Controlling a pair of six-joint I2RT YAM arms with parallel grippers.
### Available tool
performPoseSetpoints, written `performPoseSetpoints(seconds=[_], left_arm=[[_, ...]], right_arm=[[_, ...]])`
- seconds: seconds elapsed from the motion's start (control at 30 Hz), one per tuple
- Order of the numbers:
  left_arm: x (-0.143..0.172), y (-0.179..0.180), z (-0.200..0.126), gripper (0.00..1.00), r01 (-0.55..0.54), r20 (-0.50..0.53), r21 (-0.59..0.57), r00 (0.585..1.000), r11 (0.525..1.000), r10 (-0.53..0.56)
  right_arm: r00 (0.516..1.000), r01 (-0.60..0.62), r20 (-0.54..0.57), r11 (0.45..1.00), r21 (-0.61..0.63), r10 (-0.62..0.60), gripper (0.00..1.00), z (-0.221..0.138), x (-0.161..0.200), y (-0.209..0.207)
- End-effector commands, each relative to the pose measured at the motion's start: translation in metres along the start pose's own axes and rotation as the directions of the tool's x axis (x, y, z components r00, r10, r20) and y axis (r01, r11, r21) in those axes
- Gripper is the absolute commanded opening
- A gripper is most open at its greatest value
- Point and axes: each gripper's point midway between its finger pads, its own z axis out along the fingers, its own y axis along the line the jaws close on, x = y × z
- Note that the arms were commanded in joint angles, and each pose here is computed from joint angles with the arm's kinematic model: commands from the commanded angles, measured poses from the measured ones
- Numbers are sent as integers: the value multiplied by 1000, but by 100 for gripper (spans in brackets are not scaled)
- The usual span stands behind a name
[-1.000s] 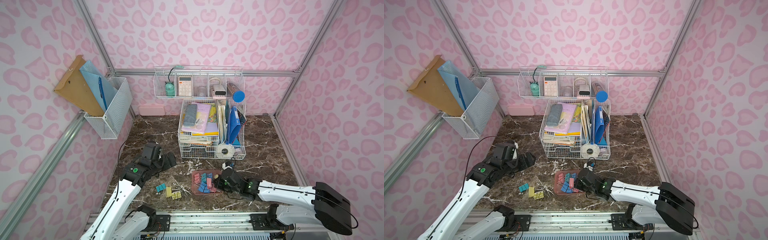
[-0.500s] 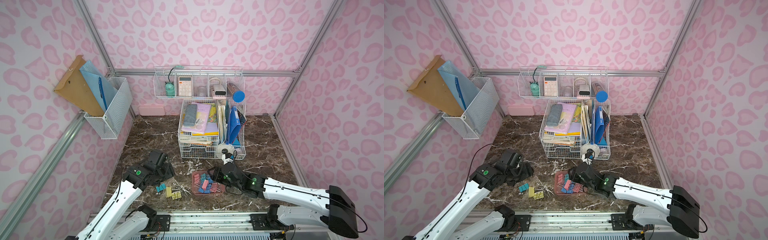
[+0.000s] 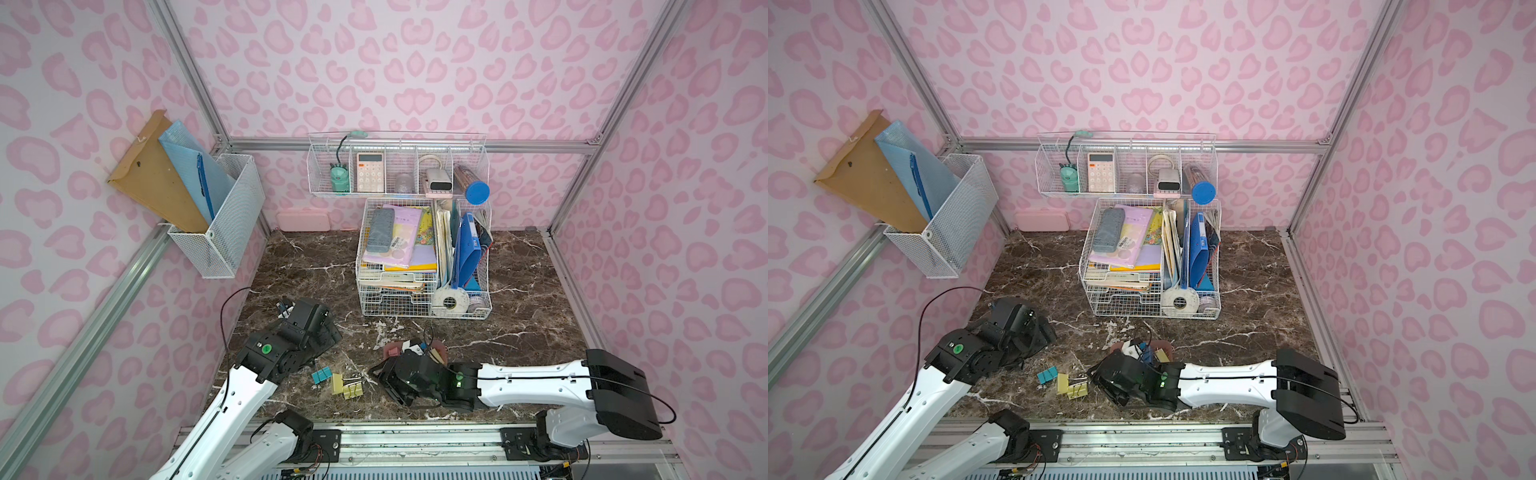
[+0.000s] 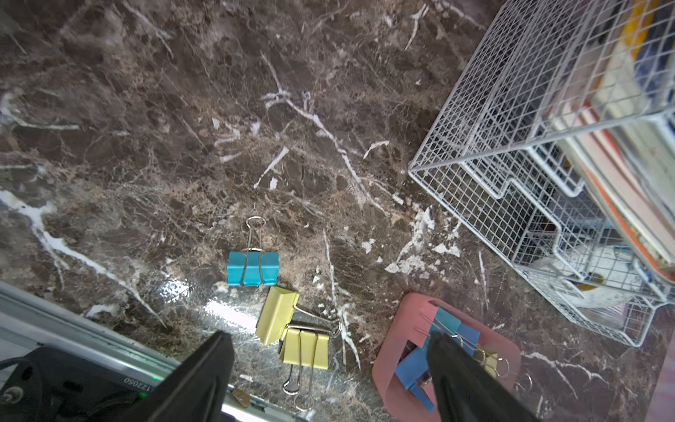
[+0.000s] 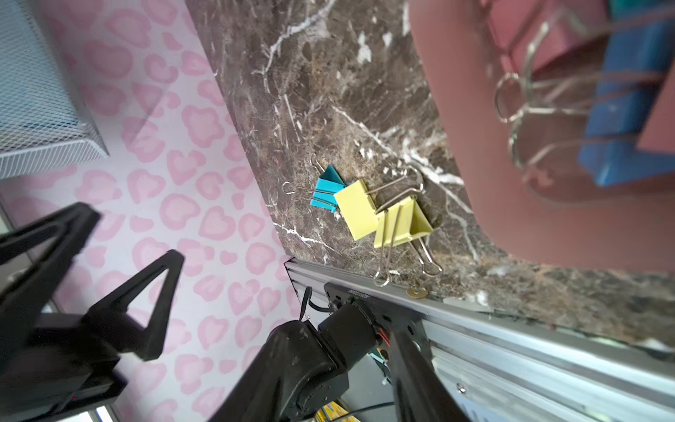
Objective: Put the binder clips in the storage box
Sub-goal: Pick up the binder clip at the center of the board.
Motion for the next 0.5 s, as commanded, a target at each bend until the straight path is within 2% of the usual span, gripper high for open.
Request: performPoseSetpoints(seconds=[0.0, 0.2, 0.37, 0.47], left_arm=[[-20, 2, -8, 89, -28, 73, -29, 997, 999, 30], [-36, 8, -16, 90, -35, 128, -47, 991, 998, 40], [-34, 13, -14, 90, -49, 140, -46, 989, 998, 55], [-34, 14, -12, 90, -53, 141, -54, 988, 997, 61]], right_arm=[[965, -264, 26, 962, 64, 263, 49, 13, 13, -20], [958, -278, 78, 960, 31, 275, 57, 41, 12, -18], [947, -319, 43, 948, 14, 318, 63, 68, 17, -22], [950, -310, 34, 951, 20, 309, 61, 78, 21, -18]])
